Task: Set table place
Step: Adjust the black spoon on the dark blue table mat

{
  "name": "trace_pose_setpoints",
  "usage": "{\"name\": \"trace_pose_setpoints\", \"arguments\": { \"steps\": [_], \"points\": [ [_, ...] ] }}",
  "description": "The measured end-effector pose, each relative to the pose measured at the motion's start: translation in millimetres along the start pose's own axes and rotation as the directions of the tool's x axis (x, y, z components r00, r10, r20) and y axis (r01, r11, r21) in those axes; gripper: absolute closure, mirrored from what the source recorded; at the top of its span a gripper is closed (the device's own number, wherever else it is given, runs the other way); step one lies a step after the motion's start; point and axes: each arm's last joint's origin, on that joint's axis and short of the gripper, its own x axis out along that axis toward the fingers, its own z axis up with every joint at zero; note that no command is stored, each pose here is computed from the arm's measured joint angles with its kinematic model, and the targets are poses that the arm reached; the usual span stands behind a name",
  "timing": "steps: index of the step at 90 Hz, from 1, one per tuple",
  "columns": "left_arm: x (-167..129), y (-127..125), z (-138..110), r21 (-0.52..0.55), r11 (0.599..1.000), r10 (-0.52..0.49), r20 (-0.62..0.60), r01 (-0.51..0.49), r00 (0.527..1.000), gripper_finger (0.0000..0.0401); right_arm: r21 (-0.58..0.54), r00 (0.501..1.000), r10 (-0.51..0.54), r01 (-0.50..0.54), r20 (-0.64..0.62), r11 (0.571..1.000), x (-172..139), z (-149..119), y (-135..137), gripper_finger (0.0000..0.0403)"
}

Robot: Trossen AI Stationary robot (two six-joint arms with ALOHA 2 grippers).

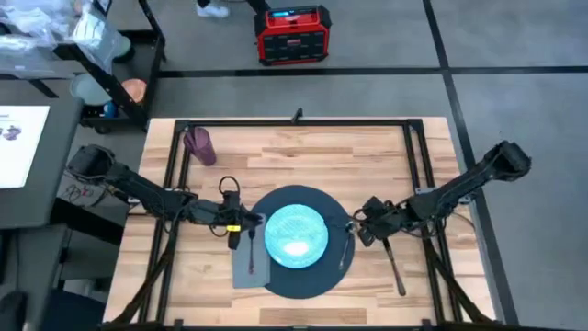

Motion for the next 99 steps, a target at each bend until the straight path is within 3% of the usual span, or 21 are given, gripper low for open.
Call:
{"name": "trace_pose_setpoints", "arguments": {
  "steps": [99],
  "points": [
    [0, 1, -1, 0.004, 1.0, 0.006, -0.011, -0.005, 1.0, 0.0345, 0.012, 0.998, 0.031, -0.032, 0.05, 0.999, 16, 28, -4, 0.0403]
  ]
}}
